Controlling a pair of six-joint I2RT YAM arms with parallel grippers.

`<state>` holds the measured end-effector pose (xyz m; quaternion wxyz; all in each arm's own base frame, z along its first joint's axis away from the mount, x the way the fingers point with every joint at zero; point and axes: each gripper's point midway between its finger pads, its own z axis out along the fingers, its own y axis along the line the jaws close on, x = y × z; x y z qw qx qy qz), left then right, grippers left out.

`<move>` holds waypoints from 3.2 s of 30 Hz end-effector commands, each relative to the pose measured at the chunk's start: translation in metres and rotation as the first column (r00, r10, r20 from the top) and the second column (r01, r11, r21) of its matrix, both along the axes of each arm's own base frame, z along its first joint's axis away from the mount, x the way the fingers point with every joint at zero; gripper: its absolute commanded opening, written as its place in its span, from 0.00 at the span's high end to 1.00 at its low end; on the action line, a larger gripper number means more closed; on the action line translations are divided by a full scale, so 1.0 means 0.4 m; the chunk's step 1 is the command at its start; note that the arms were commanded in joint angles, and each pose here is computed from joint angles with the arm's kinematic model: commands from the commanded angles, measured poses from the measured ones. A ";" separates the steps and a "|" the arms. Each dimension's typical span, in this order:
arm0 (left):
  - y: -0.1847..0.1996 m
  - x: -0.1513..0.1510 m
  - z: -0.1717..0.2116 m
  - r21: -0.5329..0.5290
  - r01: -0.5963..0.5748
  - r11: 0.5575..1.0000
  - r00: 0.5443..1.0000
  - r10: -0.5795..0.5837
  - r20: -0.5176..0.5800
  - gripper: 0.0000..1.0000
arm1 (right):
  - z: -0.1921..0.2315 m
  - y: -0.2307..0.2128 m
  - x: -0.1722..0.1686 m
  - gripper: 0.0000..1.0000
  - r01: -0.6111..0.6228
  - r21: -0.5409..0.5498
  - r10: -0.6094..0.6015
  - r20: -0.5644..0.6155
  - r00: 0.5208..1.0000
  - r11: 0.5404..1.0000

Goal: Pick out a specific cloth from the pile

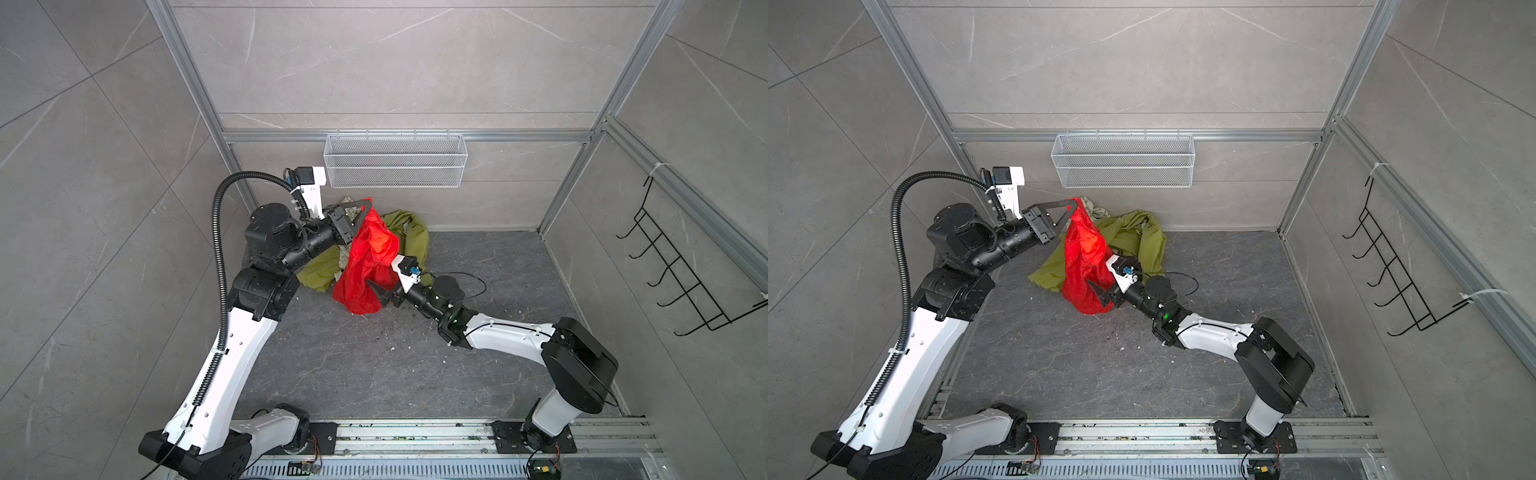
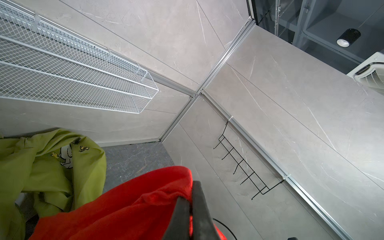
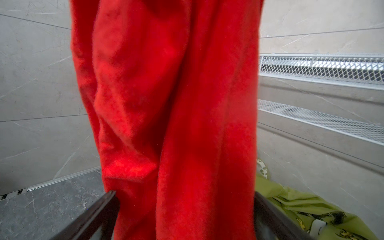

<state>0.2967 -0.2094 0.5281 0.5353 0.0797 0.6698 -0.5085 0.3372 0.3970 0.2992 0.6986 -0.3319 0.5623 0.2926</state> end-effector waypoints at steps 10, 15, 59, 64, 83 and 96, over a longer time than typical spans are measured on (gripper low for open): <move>0.026 -0.089 0.174 -0.086 0.033 0.996 0.982 -0.016 0.189 1.00 | 0.044 0.078 -0.029 0.01 -0.042 0.076 0.038 0.053 0.998 0.996; 0.032 -0.096 0.187 -0.093 0.025 0.995 0.980 -0.006 0.200 1.00 | 0.040 0.088 -0.031 0.12 -0.039 0.075 0.035 0.054 0.998 0.996; 0.094 -0.091 0.034 0.031 -0.153 0.988 0.979 0.147 0.143 1.00 | 0.310 -0.051 -0.146 1.00 -0.044 0.063 0.039 0.084 0.996 0.997; 0.097 -0.082 0.000 0.052 -0.168 0.984 0.979 0.161 0.128 1.00 | 0.325 -0.076 -0.157 1.00 -0.025 0.042 0.021 0.089 0.996 0.999; 0.090 -0.030 -0.211 0.147 -0.189 0.971 0.982 0.190 0.007 1.00 | 0.386 -0.160 -0.191 1.00 0.041 0.014 -0.043 0.131 0.990 0.999; 0.088 -0.020 -0.293 0.195 -0.184 0.963 0.981 0.194 -0.031 1.00 | 0.401 -0.188 -0.210 1.00 0.050 0.000 -0.049 0.133 0.990 0.999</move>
